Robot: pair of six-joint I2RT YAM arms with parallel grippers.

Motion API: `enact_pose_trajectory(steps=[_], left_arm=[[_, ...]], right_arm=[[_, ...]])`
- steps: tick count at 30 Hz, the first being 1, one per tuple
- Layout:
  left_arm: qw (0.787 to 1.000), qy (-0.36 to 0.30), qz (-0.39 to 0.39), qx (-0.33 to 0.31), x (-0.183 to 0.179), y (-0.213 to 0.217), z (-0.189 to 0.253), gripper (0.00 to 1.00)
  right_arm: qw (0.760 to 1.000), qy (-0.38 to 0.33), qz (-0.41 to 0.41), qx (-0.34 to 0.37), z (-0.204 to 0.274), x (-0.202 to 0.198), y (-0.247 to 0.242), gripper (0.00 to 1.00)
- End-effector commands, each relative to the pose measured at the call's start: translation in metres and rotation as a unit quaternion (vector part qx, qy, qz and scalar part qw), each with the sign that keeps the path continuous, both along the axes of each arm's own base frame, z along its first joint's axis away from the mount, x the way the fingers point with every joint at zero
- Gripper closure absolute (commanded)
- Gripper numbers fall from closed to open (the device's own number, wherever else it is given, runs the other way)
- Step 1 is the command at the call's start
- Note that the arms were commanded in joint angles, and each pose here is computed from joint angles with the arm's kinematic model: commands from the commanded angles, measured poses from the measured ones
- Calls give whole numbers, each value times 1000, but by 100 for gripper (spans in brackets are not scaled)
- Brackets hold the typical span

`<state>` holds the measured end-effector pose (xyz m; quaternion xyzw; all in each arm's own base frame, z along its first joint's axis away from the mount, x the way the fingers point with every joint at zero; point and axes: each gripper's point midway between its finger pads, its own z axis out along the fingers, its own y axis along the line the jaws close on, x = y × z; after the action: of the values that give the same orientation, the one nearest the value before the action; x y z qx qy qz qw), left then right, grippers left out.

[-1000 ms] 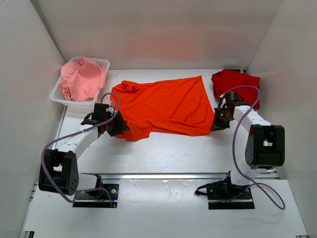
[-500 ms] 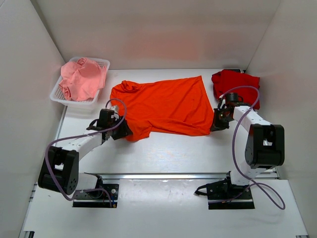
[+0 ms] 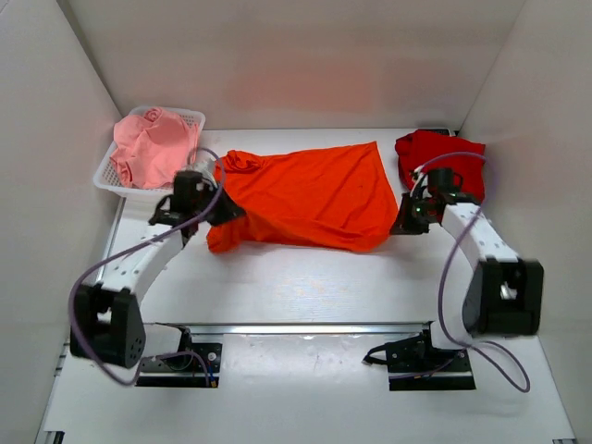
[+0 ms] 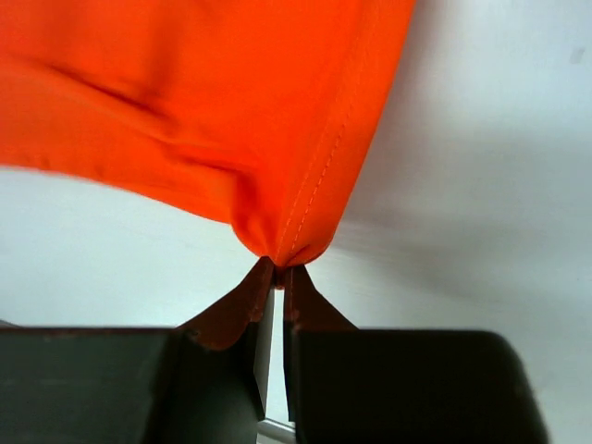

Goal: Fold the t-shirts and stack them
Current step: Flatten out the tshirt

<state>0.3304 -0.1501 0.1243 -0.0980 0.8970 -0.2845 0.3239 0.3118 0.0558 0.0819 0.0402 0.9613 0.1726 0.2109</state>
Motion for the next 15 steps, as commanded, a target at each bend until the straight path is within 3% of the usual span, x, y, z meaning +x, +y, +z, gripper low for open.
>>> enact_pose_trajectory(steps=[1, 4, 5, 8, 10, 15], left_arm=[[982, -168, 3, -86, 12, 5, 154, 100], [958, -260, -4, -124, 2, 10, 254, 100], [947, -293, -5, -132, -5, 13, 286, 100], [911, -378, -17, -167, -44, 15, 365, 100], [885, -433, -21, -170, -72, 19, 411, 100], [858, -491, -11, -154, -114, 27, 473, 100]], right_arm=[[979, -193, 5, 57, 119, 26, 13, 100], [932, -351, -8, 92, 226, 12, 11, 100], [923, -372, -18, 97, 243, 9, 8, 100], [866, -493, -24, 85, 330, -30, 2, 100], [841, -534, -32, 73, 364, -50, -4, 100], [795, -603, -32, 58, 432, -95, 2, 100]])
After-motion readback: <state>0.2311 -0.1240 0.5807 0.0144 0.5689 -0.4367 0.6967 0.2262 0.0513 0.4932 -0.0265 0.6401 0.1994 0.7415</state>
